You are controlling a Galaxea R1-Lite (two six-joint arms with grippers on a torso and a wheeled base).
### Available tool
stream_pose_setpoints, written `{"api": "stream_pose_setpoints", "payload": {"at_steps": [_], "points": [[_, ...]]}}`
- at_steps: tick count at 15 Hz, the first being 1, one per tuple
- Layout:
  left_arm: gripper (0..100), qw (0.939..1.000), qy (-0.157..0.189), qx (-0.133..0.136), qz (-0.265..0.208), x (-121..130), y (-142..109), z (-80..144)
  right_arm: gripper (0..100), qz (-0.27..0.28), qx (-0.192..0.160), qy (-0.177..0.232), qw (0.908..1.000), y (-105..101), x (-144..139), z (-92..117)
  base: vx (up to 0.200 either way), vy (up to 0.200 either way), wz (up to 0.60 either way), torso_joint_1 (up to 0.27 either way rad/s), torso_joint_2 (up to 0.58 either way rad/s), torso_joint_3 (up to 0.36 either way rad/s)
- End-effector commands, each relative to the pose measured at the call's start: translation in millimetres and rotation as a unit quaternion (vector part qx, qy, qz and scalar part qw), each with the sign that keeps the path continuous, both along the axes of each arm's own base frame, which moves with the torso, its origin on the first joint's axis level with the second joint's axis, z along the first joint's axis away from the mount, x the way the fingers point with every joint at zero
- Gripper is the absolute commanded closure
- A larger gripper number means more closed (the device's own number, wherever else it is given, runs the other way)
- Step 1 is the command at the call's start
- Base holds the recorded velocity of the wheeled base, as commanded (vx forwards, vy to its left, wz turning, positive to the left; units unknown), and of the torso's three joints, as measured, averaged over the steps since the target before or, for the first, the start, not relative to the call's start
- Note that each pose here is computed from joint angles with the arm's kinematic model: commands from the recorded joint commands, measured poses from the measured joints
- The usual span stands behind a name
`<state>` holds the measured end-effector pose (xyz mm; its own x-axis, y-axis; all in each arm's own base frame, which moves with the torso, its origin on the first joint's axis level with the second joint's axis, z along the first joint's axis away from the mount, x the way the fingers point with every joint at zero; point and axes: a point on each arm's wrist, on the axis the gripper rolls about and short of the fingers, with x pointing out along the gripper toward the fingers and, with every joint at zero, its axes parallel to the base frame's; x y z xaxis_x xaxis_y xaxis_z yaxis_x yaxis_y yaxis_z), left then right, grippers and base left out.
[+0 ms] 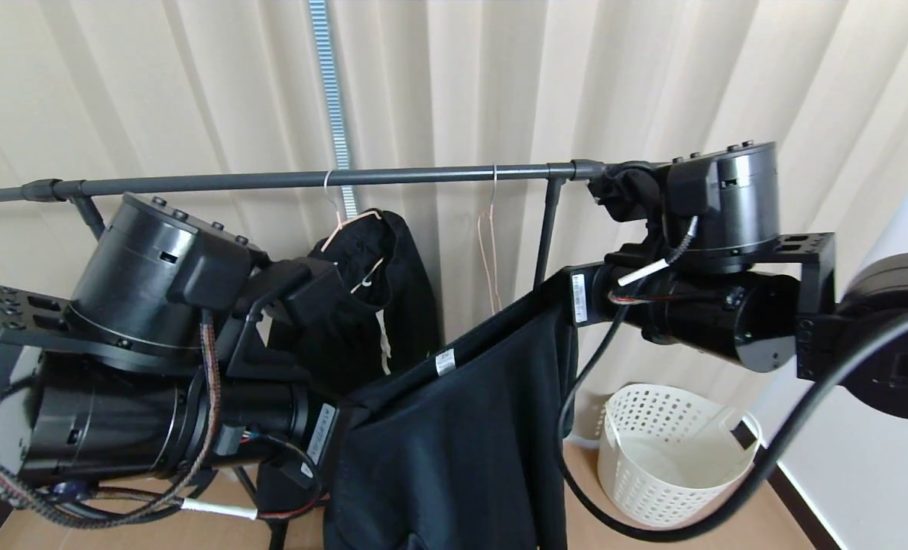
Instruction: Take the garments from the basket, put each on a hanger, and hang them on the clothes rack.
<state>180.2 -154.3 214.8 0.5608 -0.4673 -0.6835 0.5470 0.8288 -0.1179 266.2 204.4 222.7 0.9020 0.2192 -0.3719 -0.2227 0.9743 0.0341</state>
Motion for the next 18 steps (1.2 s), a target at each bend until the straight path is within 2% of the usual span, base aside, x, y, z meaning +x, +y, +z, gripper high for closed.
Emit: {"api": "stream_pose_setpoints", "payload": {"at_steps": [1,3,4,6,8,13,16,18], "points": [[100,0.9994,0.023,-0.026,-0.009,-6,-23,0,100,0.008,0.028,0.021,0.9994,34,12,-18,0.0,0.0,0.0,0.0,0.0,0.0],[100,0.9975,0.04,-0.058,0.003,-6,-36,5,100,0.001,0.068,0.028,0.9973,49,17,-20,0.0,0.0,0.0,0.0,0.0,0.0],[100,0.9954,0.053,-0.079,0.009,-7,-47,8,100,-0.003,0.108,0.03,0.9937,60,18,-19,0.0,0.0,0.0,0.0,0.0,0.0],[100,0.9931,0.058,-0.101,0.009,-9,-56,16,100,0.002,0.14,0.039,0.9894,77,16,-22,0.0,0.0,0.0,0.0,0.0,0.0],[100,0.9917,0.056,-0.116,0.007,-11,-60,23,100,0.003,0.154,0.043,0.9871,82,14,-21,0.0,0.0,0.0,0.0,0.0,0.0],[100,0.9919,0.057,-0.113,0.006,-12,-60,22,100,0.004,0.159,0.038,0.9865,79,11,-14,0.0,0.0,0.0,0.0,0.0,0.0],[100,0.9928,0.055,-0.101,0.032,-7,-47,16,100,-0.008,0.164,0.021,0.9862,59,8,3,0.0,0.0,0.0,0.0,0.0,0.0],[100,0.9926,0.04,-0.091,0.069,7,-29,15,100,0.0,0.125,0.001,0.9922,39,0,14,0.0,0.0,0.0,0.0,0.0,0.0]]}}
